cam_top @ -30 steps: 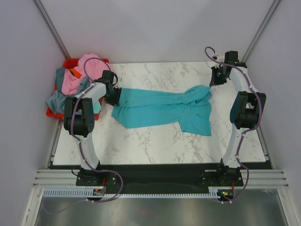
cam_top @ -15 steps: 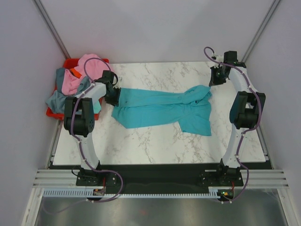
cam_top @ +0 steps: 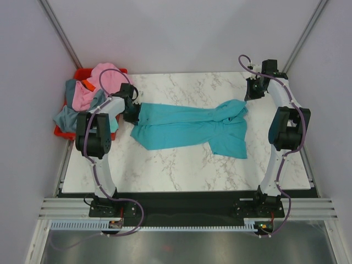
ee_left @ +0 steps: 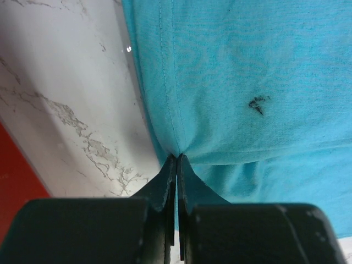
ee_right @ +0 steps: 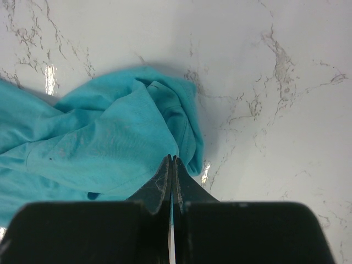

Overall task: Fold and stack the t-shirts
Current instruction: Flatten the tshirt out

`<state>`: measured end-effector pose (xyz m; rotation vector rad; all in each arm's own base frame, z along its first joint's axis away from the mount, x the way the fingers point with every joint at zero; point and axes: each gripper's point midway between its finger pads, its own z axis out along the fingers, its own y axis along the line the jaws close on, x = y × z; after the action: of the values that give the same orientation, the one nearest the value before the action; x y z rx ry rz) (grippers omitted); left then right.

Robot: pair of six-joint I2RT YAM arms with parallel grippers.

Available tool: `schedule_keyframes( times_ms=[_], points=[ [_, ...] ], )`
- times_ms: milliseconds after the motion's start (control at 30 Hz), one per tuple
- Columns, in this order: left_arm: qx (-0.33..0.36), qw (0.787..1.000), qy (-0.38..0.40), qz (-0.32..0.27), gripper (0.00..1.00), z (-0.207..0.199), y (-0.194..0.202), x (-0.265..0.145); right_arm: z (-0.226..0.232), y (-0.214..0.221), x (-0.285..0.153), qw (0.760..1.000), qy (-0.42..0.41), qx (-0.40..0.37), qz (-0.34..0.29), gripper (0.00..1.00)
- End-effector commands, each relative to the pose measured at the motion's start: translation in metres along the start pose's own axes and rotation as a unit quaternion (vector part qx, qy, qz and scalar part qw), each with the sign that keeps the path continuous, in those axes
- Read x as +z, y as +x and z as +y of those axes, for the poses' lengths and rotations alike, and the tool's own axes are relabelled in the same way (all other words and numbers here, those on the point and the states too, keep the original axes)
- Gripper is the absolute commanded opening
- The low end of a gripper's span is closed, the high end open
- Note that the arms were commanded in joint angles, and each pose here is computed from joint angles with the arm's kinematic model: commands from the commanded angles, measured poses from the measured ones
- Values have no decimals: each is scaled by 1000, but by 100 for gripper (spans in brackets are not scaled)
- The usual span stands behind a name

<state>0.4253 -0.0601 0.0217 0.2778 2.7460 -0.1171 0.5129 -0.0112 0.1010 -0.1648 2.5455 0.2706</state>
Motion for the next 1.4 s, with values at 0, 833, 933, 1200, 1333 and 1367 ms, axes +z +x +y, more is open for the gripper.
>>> schedule_keyframes(
  times_ms=[0,833,933,1200,1333,1367],
  points=[
    [0,1000,3,-24,2,-2,-16,-13,0,-22,-20,999,16,-21,-35,0],
    [236,967,28,-96,2,-53,-9,-152,17,-18,-198,982,82,-44,-166,0],
    [251,961,86,-71,2,-76,21,-176,32,-2,-223,981,73,-60,-168,0],
    [259,947,183,-50,2,-118,78,-221,83,68,-295,974,42,-118,-188,0],
    [262,946,188,-29,6,-120,77,-190,80,80,-271,981,34,-83,-174,0],
    [263,945,194,11,6,-119,79,-165,77,75,-257,983,26,-71,-170,0]
  ],
)
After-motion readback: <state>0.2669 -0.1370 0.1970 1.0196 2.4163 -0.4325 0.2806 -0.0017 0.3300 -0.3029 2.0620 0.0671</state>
